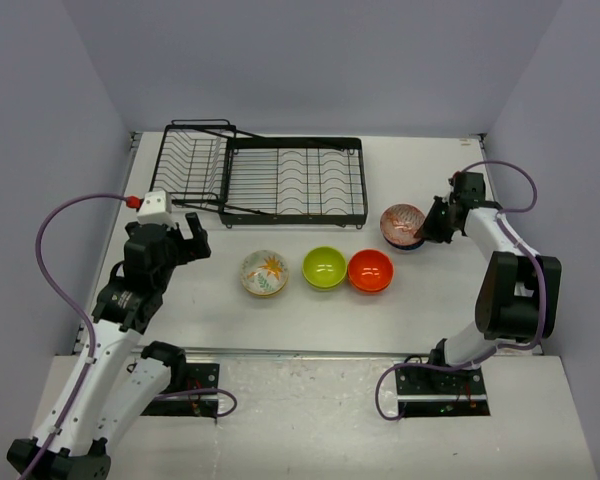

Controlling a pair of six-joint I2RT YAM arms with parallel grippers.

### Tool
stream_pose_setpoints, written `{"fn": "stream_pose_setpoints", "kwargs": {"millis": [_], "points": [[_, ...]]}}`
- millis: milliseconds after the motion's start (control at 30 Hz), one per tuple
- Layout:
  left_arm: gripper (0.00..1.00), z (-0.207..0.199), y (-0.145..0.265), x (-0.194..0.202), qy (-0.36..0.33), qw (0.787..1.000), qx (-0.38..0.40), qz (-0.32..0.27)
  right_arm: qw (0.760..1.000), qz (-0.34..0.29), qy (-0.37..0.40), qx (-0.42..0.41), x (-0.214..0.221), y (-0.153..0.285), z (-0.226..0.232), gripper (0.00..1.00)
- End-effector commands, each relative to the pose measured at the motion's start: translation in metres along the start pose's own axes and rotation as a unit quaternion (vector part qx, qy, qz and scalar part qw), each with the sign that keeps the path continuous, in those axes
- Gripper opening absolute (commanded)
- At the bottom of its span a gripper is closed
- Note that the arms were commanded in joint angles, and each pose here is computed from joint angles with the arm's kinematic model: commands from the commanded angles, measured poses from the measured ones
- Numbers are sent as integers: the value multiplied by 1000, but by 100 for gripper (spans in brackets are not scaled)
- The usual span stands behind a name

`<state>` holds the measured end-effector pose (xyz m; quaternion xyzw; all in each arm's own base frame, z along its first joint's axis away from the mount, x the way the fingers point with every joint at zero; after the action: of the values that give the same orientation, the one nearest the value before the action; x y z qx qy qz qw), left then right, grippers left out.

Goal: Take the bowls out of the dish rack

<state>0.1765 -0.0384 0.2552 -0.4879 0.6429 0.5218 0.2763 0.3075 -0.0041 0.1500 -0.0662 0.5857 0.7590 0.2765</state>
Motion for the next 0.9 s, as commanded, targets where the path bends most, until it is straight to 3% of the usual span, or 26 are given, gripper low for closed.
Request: {"fn": "stream_pose_setpoints", "kwargs": {"millis": [0, 367, 700, 867], "points": [[100, -1, -1, -4, 0, 1000, 12, -18, 999, -20, 8, -29, -10, 2, 4, 14], [100, -2, 1, -4, 1, 1000, 18, -20, 1000, -9, 6, -26, -9, -3, 3, 16], [100, -2, 1, -4, 1, 1000, 18, -19, 998, -55, 10, -20, -10, 20, 6, 33], [100, 0, 1, -6, 2, 1000, 7, -23, 998, -65, 9, -13, -9, 25, 6, 35]]}}
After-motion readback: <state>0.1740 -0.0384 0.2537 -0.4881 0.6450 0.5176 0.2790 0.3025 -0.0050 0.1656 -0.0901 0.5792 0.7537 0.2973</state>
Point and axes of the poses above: each gripper's point midway between its finger pads, its own y axis back along the fingers, its own z axis along the line the jaws close on, x = y × z, the point moved 9 cm from there along y, back along the fingers, and after that the axes turned 9 degrees about y, right-handed, at the moved point
